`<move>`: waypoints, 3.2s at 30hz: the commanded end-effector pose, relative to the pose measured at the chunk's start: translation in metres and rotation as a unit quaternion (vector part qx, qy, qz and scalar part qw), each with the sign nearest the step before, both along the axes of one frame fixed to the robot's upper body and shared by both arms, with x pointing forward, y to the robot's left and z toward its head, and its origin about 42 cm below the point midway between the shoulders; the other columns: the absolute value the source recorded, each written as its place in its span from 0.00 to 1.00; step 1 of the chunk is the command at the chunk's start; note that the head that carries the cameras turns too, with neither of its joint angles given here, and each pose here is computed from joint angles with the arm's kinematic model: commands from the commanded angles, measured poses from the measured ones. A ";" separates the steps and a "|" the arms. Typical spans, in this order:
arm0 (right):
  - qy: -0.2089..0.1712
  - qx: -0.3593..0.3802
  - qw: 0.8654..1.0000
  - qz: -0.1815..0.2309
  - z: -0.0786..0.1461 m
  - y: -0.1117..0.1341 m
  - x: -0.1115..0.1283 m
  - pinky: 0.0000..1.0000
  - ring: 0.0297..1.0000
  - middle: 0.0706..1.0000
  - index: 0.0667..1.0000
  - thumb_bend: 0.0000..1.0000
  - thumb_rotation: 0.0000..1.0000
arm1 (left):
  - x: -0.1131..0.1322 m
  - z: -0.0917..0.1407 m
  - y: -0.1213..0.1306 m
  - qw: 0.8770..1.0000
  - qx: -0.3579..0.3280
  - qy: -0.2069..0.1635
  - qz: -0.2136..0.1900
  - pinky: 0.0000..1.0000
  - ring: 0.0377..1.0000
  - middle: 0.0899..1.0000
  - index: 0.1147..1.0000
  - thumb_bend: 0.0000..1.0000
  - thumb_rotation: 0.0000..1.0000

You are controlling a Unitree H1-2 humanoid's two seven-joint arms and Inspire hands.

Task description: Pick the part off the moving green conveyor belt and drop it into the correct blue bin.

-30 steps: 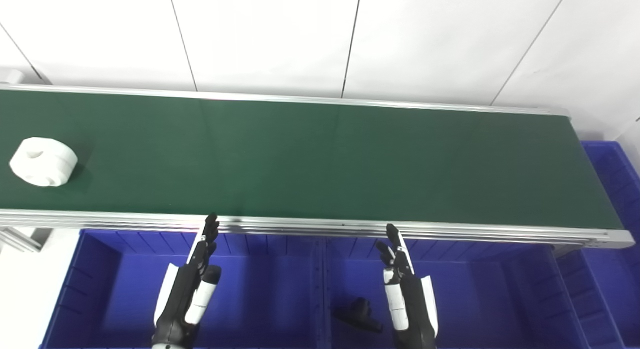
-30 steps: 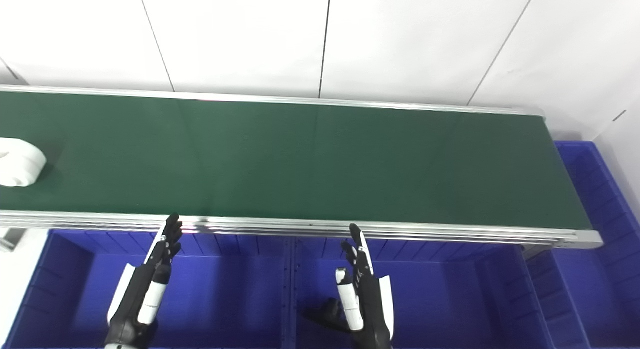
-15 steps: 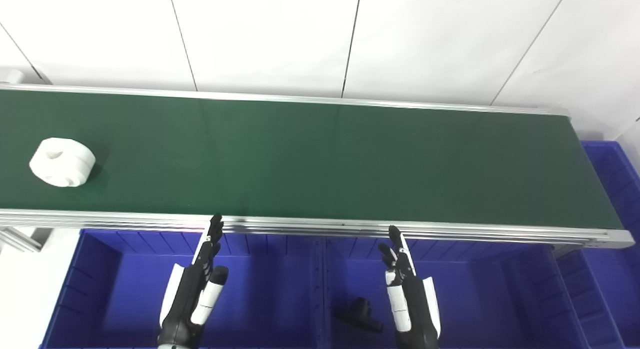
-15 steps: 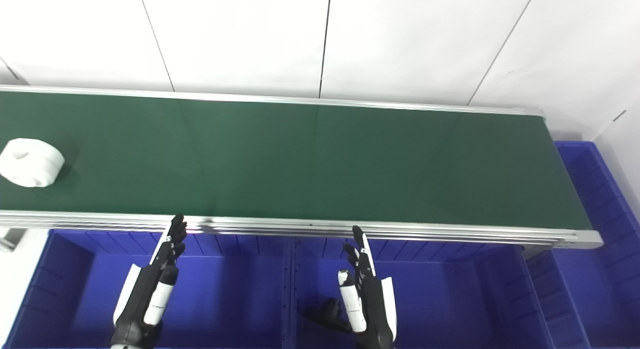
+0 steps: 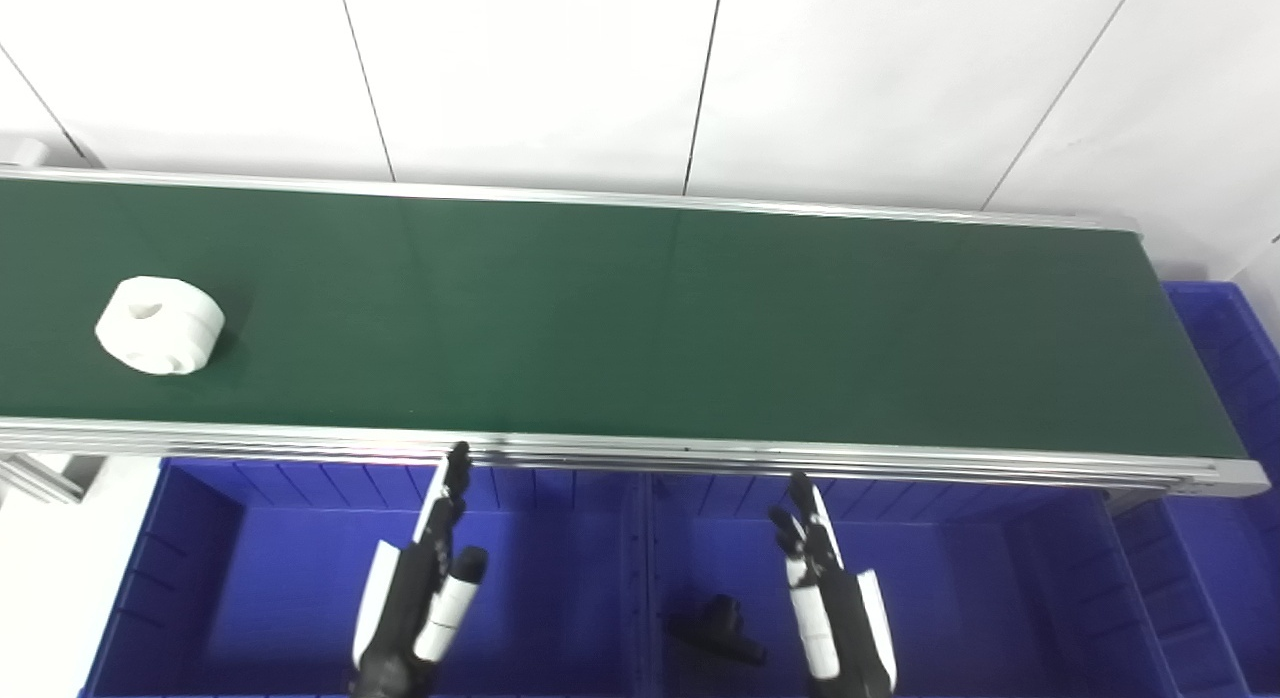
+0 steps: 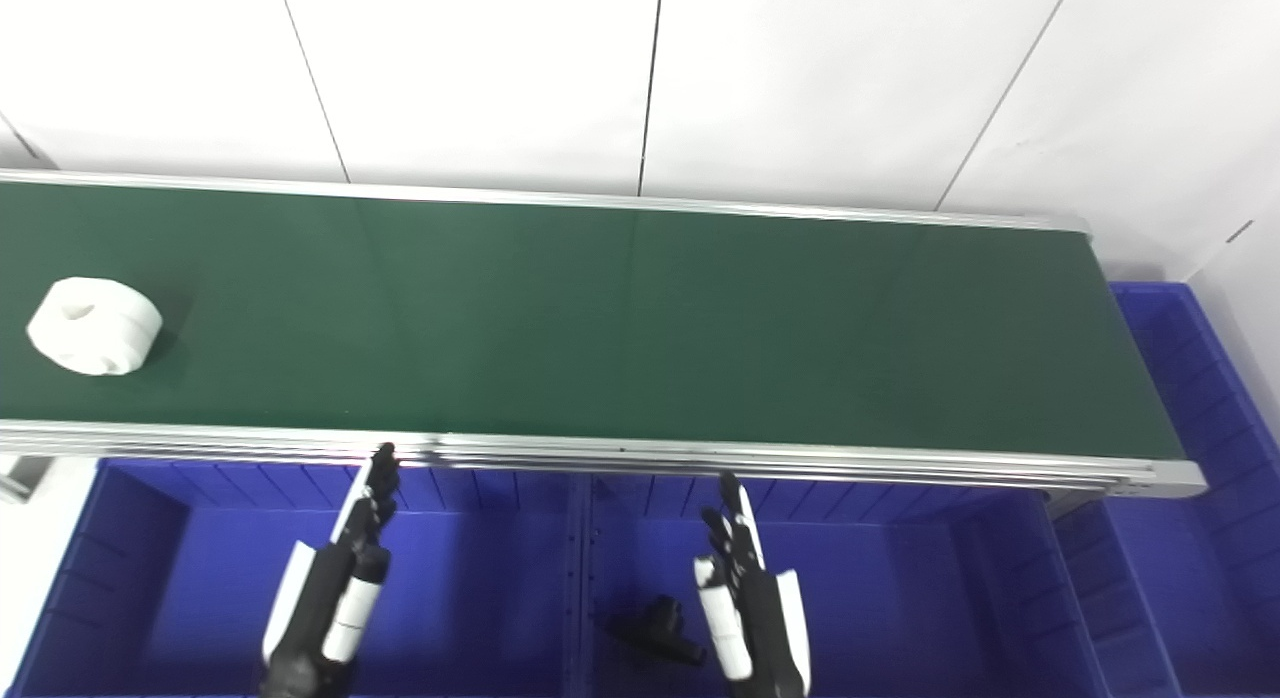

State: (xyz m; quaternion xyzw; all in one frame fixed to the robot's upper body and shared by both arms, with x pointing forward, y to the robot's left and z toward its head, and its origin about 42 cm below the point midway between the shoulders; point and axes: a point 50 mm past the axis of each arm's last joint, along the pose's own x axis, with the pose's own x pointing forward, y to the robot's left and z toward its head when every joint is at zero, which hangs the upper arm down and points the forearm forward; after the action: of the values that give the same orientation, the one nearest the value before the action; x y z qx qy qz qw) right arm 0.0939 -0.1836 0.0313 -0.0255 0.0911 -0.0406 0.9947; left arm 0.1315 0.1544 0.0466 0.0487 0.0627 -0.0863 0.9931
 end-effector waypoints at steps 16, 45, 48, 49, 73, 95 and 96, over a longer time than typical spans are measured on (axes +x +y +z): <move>-0.048 0.019 0.999 0.013 -0.013 -0.020 0.010 1.00 1.00 1.00 1.00 0.72 1.00 | 0.048 0.070 0.045 0.971 0.116 -0.207 -0.013 0.79 0.94 0.98 0.96 0.82 0.78; -0.045 0.030 0.998 0.016 -0.019 -0.016 0.024 1.00 0.99 1.00 1.00 0.75 1.00 | 0.233 0.128 0.168 0.805 0.533 -0.221 -0.139 0.84 0.85 0.81 0.79 0.99 0.36; -0.045 0.033 0.998 0.018 -0.019 -0.017 0.024 1.00 0.99 1.00 1.00 0.75 1.00 | 0.247 0.121 0.175 0.799 0.547 -0.207 -0.141 0.84 0.85 0.82 0.79 0.99 0.36; -0.044 0.034 0.998 0.019 -0.019 -0.017 0.024 1.00 0.99 1.00 1.00 0.75 1.00 | 0.251 0.119 0.177 0.797 0.551 -0.203 -0.143 0.84 0.85 0.82 0.79 0.99 0.36; -0.040 0.042 0.998 0.026 -0.016 -0.013 0.020 1.00 0.98 1.00 1.00 0.76 1.00 | 0.305 0.122 0.195 0.706 0.678 -0.099 -0.179 0.73 0.71 0.67 0.58 0.88 0.04; -0.034 0.030 0.999 0.028 -0.006 -0.010 0.018 1.00 0.95 0.97 1.00 0.80 1.00 | 0.266 0.174 0.149 0.731 0.619 -0.215 -0.189 0.59 0.54 0.50 0.42 0.52 0.05; -0.035 0.031 0.999 0.028 -0.004 -0.011 0.018 1.00 0.95 0.97 1.00 0.80 1.00 | 0.257 0.180 0.146 0.736 0.612 -0.223 -0.184 0.59 0.54 0.49 0.40 0.52 0.03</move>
State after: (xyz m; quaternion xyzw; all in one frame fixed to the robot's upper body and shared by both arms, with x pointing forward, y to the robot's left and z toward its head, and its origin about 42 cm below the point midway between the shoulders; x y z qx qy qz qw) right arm 0.1106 -0.1958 0.0190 0.0046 0.0666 -0.0132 0.9977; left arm 0.3894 0.2936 0.1990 0.6736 -0.1094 -0.2259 0.6952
